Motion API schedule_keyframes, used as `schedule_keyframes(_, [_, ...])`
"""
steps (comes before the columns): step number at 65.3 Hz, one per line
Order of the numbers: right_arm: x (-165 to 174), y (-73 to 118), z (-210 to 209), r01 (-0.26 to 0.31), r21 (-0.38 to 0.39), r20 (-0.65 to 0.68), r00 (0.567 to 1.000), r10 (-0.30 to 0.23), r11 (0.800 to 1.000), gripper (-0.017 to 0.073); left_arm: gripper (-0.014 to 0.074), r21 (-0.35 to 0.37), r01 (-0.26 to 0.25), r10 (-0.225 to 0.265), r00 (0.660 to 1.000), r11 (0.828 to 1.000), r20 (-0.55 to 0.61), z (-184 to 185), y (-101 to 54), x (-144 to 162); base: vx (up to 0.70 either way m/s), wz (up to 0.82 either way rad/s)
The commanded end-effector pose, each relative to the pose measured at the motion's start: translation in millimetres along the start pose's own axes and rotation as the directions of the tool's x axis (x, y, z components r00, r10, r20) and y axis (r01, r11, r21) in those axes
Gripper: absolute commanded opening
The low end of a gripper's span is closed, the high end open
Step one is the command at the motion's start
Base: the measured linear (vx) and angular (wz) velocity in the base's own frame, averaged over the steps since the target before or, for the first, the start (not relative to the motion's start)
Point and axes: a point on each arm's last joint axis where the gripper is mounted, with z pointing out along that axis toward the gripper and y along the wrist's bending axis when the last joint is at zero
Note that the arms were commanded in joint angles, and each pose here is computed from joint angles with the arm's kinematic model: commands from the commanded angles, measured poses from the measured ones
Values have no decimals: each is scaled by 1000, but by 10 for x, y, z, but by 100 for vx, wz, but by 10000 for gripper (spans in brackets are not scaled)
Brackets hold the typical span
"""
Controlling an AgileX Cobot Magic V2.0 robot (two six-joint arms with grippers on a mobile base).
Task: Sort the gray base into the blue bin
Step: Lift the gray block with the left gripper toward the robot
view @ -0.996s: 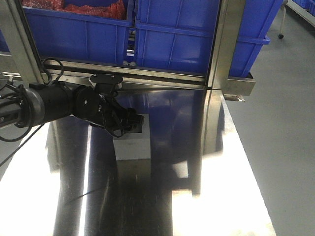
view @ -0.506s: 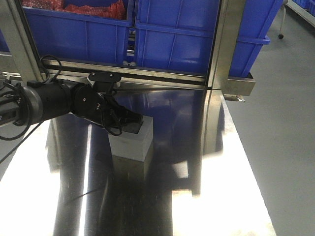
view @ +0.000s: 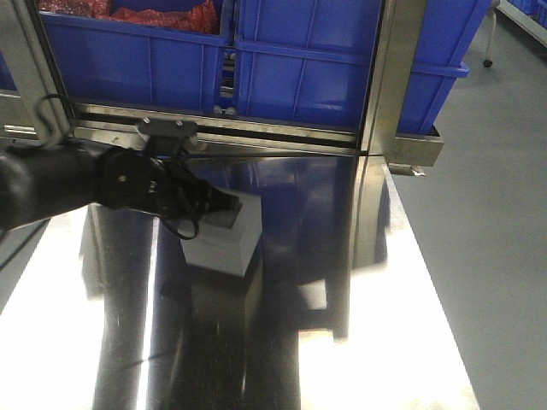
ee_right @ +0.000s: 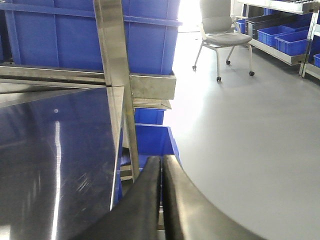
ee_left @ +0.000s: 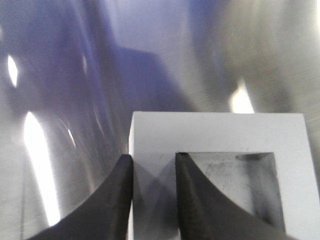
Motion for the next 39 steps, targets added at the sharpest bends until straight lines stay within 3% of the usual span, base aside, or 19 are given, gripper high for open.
schedule_keyframes(1, [-63, 0, -2, 13, 1, 74, 997, -13, 1000, -5, -8, 63, -3, -16, 952, 998, 306, -622, -90, -289, 0, 0])
schedule_keyframes(12, [-63, 0, -2, 13, 1, 74, 997, -13, 1000, -5, -8, 86, -17, -23, 895, 996, 446, -1167, -69, -174, 0, 0])
schedule_keyframes(39, [-63, 0, -2, 13, 1, 74, 997, -13, 1000, -5, -8, 131, -47, -45, 781, 990, 622, -2339, 50, 471, 0, 0])
